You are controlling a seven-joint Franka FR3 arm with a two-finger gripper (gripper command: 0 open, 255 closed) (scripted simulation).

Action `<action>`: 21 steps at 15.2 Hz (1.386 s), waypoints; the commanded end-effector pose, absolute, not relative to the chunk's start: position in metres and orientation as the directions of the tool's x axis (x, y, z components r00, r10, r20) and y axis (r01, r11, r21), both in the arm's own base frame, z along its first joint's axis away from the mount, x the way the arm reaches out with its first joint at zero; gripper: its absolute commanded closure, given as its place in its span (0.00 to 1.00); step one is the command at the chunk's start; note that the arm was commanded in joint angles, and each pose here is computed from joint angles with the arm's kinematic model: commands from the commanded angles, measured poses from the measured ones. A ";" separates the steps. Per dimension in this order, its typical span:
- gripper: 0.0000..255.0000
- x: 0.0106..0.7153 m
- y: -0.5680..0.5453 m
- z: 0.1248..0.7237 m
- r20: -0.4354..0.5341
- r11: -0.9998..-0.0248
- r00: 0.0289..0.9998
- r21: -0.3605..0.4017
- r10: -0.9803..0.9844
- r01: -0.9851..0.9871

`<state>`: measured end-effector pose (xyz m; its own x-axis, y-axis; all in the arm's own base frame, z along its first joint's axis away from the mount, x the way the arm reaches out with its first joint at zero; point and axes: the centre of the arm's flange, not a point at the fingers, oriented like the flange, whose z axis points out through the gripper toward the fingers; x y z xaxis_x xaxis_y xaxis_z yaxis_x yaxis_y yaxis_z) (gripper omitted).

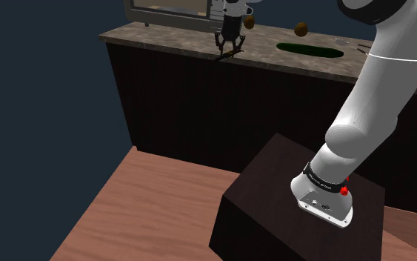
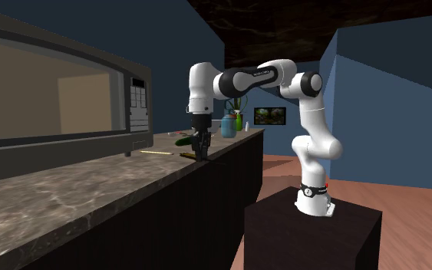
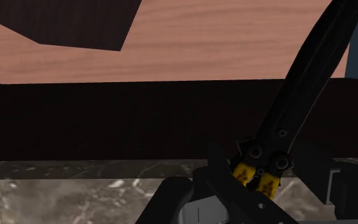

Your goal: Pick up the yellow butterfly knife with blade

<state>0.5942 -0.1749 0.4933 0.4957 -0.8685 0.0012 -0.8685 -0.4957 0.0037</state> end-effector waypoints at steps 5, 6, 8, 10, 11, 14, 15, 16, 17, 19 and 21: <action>1.00 0.594 -0.175 0.492 0.001 -0.495 0.495 0.005 -0.869 -0.869; 1.00 0.594 -0.175 0.492 0.001 -0.495 0.495 0.005 -0.869 -0.869; 1.00 0.594 -0.175 0.498 0.001 -0.495 0.495 0.005 -0.869 -0.869; 1.00 0.594 -0.175 0.508 0.001 -0.495 0.495 0.005 -0.869 -0.869; 1.00 0.594 -0.175 0.514 0.001 -0.495 0.495 0.005 -0.869 -0.869; 1.00 0.594 -0.175 0.529 0.001 -0.495 0.495 0.005 -0.869 -0.869; 1.00 0.594 -0.175 0.535 0.001 -0.495 0.495 0.005 -0.869 -0.869; 1.00 0.594 -0.175 0.540 0.001 -0.495 0.495 0.005 -0.869 -0.869; 1.00 0.594 -0.175 0.545 0.001 -0.495 0.495 0.005 -0.869 -0.869; 1.00 0.594 -0.175 0.556 0.001 -0.495 0.495 0.005 -0.869 -0.869; 1.00 0.594 -0.175 0.566 0.001 -0.495 0.495 0.005 -0.869 -0.869</action>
<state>0.5951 -0.1756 0.5599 0.4952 -0.8688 0.0008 -0.8688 -0.4952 0.0044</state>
